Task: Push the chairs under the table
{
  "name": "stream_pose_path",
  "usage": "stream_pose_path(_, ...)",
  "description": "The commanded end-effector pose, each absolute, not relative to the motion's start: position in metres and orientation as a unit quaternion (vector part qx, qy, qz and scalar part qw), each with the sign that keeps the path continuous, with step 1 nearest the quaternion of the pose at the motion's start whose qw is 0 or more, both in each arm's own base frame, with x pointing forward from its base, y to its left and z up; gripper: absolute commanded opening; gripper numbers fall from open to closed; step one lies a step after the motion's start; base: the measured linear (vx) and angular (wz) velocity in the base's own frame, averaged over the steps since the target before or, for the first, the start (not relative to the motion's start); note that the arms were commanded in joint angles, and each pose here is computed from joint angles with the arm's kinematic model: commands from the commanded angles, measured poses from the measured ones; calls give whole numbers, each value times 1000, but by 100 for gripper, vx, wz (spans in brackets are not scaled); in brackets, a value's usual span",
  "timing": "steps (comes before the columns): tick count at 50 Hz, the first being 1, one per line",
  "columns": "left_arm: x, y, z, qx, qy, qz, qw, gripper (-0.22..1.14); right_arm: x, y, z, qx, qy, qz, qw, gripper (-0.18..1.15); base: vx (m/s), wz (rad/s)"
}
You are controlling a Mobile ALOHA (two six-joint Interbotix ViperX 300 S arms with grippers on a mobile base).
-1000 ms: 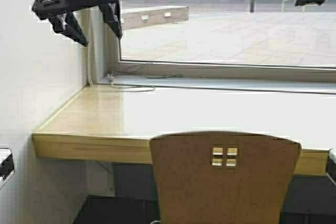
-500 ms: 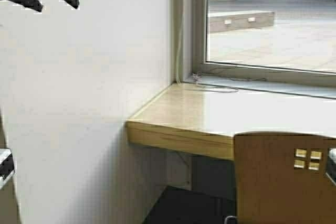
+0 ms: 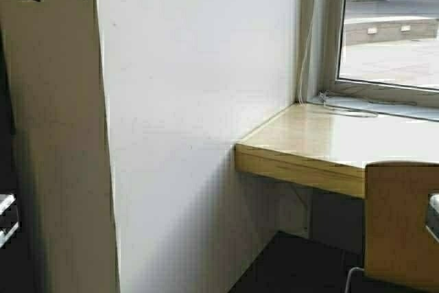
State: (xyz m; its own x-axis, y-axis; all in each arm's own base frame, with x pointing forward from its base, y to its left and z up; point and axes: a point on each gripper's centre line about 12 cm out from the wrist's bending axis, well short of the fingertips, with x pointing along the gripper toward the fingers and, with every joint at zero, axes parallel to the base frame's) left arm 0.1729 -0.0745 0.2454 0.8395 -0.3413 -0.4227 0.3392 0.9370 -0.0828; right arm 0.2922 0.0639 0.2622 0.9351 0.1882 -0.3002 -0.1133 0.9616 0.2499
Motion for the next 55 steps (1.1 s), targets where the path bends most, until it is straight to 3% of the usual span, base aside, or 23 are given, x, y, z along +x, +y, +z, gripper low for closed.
stream_pose_path(1,175,-75,249,-4,214,-177,961,100,296,66,271,115,151,81,979,101,-24,10)
stream_pose_path(15,174,-76,243,-8,208,-182,961,100,313,69,261,113,171,77,976,101,-28,7)
stream_pose_path(55,177,-78,242,-2,196,-186,963,100,320,71,267,127,172,75,974,101,-32,14)
